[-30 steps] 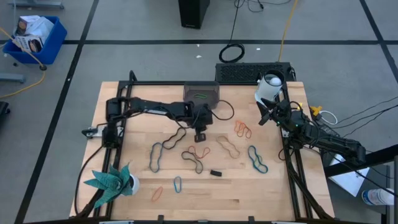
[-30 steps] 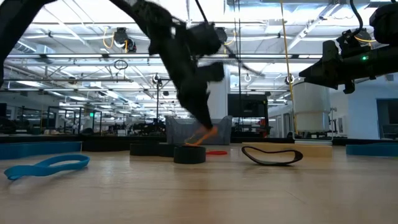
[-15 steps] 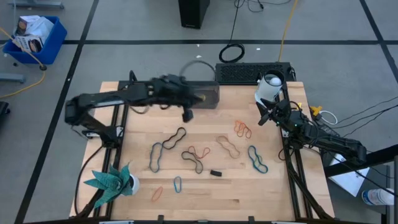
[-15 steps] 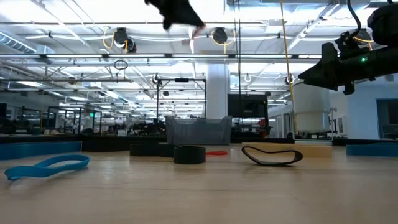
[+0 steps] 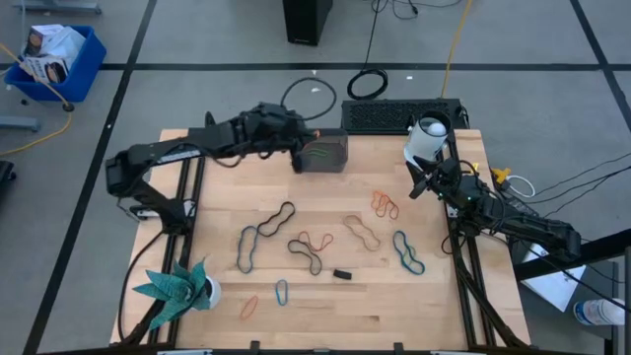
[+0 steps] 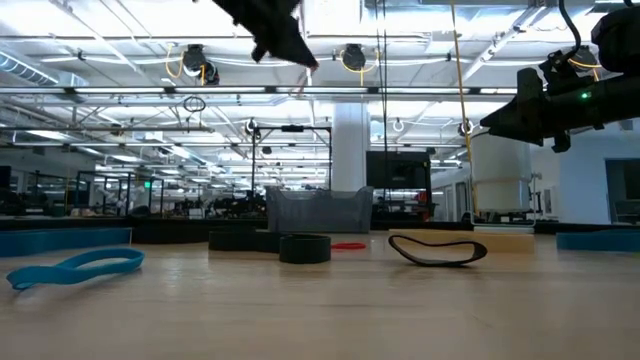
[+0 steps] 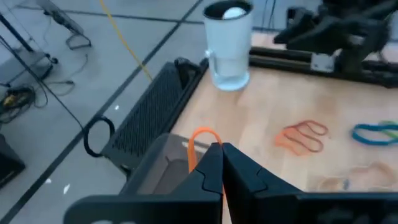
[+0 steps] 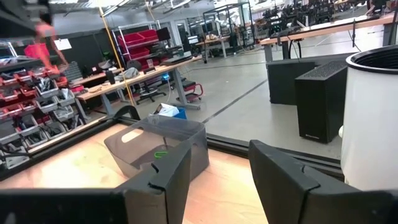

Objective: Pick and place rubber bands into bin
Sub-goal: Put the top left orange rubber band into the black bin

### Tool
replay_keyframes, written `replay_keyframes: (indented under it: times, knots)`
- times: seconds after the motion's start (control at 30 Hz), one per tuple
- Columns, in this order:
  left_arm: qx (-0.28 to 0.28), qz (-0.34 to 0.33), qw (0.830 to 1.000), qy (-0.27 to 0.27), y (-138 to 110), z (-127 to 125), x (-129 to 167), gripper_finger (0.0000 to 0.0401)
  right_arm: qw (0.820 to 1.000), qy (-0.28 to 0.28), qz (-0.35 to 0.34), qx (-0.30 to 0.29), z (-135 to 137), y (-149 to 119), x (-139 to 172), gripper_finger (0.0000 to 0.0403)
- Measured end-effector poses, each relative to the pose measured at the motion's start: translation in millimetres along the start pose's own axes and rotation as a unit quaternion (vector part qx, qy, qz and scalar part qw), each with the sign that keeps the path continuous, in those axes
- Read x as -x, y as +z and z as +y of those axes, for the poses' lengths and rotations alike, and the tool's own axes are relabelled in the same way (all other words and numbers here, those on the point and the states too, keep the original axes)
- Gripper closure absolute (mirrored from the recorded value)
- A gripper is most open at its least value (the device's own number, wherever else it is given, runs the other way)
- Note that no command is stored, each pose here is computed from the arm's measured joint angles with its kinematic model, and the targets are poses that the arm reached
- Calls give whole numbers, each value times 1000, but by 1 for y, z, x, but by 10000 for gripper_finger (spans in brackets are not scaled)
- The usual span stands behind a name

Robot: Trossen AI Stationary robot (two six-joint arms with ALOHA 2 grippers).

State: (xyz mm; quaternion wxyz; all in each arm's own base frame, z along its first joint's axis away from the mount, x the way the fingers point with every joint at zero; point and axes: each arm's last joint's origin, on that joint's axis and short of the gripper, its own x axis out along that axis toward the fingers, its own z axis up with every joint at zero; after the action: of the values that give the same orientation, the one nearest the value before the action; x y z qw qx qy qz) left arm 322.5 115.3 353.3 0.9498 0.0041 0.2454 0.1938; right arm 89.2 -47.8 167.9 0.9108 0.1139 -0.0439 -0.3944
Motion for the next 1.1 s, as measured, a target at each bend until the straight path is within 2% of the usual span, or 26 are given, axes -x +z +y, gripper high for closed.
replay_keyframes:
  times: [0.17,0.43,0.57,0.83,1.1]
  knots:
    - [8,20,1000,20,-14,12,-40,398,1000,0,2,1,0,0,0,248]
    - [29,116,992,34,-64,24,-109,395,1000,0,6,2,0,-1,-1,248]
    - [34,157,986,36,-88,27,-133,398,1000,0,7,1,0,-1,-1,248]
    - [46,204,977,34,-118,27,-159,397,1000,0,8,3,0,-1,-1,248]
    - [47,202,978,34,-119,27,-160,386,1000,-1,10,5,0,-2,-1,248]
